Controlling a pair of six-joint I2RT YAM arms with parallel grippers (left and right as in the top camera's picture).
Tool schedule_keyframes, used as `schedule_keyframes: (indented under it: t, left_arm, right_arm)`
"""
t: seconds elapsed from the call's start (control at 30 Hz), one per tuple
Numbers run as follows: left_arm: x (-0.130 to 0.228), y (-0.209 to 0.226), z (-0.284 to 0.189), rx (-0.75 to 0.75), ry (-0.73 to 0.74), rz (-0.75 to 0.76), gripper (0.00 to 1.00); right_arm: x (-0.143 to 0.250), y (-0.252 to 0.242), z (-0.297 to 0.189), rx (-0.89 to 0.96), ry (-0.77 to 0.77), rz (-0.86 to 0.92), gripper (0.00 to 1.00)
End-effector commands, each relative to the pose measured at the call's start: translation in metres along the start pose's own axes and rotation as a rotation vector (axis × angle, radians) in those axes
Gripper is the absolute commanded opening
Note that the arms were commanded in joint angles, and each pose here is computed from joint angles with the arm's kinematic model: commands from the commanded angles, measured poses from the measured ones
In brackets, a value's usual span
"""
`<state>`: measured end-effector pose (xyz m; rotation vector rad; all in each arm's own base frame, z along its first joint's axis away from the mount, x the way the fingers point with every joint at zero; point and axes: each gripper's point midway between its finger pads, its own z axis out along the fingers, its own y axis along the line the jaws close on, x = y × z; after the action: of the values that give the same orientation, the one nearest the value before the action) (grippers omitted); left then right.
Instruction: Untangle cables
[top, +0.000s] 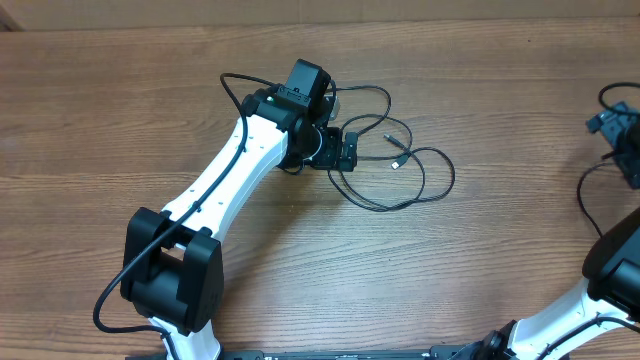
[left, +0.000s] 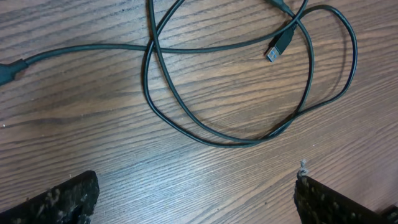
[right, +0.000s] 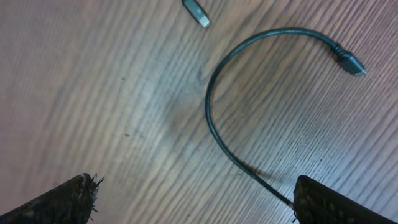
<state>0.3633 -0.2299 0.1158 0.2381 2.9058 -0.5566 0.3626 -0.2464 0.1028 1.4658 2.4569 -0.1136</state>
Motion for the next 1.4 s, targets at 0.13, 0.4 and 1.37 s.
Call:
schedule_keyframes:
  t: [0.13, 0.4, 1.37]
  left_arm:
    - [-0.003, -0.002, 0.002, -0.003, -0.004, 0.021, 0.99]
    - [-0.003, -0.002, 0.002, -0.003, -0.004, 0.021, 0.99]
    - [-0.003, -0.002, 0.002, -0.003, -0.004, 0.021, 1.0]
  right_arm:
    - [0.024, -0.017, 0.034, 0.045, 0.031, -0.251, 1.0]
    - [0.045, -0.052, 0.051, 0.175, 0.086, -0.346, 0.96]
    - [0.117, -0.099, 0.07, 0.103, 0.369, -0.234, 0.55]
